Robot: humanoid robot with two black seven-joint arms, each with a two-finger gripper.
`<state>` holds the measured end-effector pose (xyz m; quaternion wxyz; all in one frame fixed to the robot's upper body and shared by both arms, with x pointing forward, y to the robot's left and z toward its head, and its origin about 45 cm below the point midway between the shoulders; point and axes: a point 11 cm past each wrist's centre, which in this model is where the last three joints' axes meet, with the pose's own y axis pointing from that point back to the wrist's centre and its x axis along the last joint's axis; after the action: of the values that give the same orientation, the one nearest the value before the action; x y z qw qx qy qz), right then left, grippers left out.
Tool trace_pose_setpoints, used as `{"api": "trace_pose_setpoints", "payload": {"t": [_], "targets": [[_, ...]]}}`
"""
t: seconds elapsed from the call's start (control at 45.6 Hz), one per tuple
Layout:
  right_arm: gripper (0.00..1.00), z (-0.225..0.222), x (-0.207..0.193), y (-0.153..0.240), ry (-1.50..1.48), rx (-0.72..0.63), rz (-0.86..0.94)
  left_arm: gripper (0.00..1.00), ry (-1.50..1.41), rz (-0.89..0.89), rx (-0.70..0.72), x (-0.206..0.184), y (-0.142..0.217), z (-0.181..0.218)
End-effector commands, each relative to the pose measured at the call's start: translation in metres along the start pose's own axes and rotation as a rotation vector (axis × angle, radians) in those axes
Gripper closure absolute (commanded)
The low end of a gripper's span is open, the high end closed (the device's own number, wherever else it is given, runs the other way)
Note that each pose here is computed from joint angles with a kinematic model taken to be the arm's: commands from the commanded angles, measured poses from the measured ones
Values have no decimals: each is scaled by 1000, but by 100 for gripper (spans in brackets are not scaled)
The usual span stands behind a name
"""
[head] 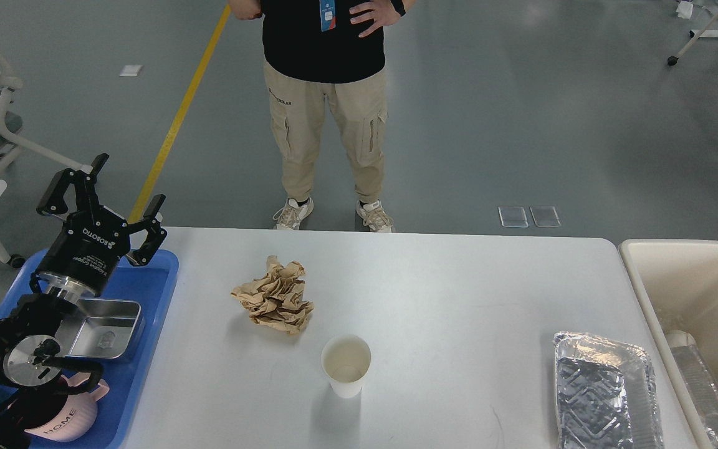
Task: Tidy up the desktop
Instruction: 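Lower the right gripper toward the foil tray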
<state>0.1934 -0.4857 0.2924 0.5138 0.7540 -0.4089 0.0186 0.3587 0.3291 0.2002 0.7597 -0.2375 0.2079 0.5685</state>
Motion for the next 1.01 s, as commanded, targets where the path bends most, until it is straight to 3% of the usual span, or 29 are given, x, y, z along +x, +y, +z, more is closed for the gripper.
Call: {"api": "trace_pose_setpoints", "payload": {"t": [0.0,0.548,0.987], "targets": [[0,6,-18,-14,37,-2,-62,3,2,-21,2,-3,0,0],[0,61,-104,-31,-86,-125,-199,3,4,-17,10,-3,1,-3],[0,58,-152,-52,-325,-128,-208,3,-10,-27,31,-5,0,-7]]}}
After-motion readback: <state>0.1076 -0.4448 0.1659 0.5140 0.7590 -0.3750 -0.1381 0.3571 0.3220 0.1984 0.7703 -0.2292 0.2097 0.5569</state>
